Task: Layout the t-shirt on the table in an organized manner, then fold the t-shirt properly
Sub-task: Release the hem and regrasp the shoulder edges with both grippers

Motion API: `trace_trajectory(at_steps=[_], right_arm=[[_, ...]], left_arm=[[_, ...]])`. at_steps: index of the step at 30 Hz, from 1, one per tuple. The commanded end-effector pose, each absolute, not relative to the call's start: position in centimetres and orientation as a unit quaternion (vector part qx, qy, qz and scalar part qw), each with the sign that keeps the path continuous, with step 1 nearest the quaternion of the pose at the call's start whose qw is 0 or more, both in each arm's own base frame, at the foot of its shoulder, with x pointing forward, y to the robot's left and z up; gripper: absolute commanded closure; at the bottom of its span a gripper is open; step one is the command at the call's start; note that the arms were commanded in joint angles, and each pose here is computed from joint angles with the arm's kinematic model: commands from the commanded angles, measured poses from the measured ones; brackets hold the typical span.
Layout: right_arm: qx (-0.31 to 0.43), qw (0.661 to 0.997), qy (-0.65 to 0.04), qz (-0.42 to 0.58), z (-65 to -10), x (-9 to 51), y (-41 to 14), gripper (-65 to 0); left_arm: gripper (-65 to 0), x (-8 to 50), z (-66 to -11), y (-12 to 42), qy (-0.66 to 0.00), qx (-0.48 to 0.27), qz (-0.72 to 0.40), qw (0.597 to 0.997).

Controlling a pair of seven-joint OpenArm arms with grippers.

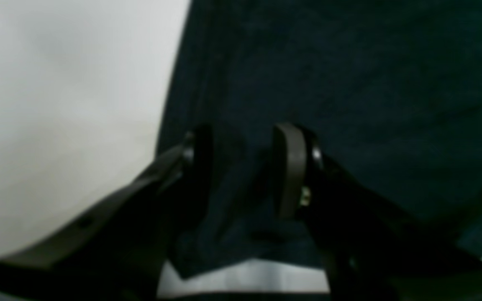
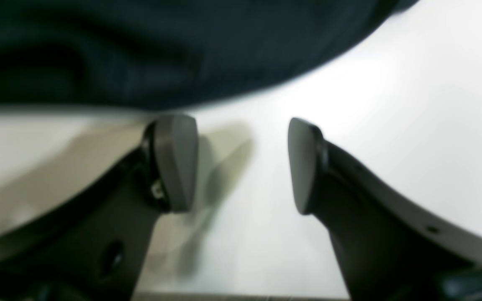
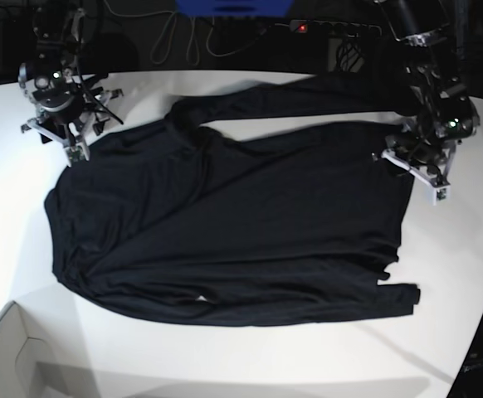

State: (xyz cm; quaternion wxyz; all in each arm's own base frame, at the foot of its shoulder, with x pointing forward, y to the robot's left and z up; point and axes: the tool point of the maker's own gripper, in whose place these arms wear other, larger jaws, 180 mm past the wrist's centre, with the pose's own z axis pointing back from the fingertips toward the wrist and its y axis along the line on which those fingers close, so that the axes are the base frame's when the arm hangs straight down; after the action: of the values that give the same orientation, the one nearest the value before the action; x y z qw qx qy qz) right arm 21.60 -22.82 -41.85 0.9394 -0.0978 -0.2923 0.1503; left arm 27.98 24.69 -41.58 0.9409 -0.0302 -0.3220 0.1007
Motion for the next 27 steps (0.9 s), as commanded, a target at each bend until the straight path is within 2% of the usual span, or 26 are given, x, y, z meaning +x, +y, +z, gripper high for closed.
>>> trace_trajectory(at_steps=[1,10,24,26,27], right_arm=[[-0.104,0.932,-0.312,0.150,-40.9,22.5,-23.1,-36.3],[-0.098,0.930,-0.323,0.146,-40.6,23.3,-22.5,-36.5],[-0.076,0.937,-0.314,0.132,-42.1,23.6,-21.5,-36.1],[-0.076,0.937,-0.314,0.132,-42.1,23.6,-21.5,-34.3],[-0.076,0.937,-0.314,0.132,-42.1,23.6,-21.5,-31.1]], left_arm=[[-23.6,29.0,-40.6,25.0,-0.343,-0.029,0.100,0.934],[-23.6,28.6,-43.4,26.1,-0.319,-0.026,0.096,0.943],[-23.6,28.5,-43.6,26.3,-0.315,-0.025,0.097,0.944],[-23.6,28.5,-43.6,26.3,-0.315,-0.025,0.097,0.944],[-23.6,28.5,-43.6,26.3,-0.315,-0.025,0.097,0.944]])
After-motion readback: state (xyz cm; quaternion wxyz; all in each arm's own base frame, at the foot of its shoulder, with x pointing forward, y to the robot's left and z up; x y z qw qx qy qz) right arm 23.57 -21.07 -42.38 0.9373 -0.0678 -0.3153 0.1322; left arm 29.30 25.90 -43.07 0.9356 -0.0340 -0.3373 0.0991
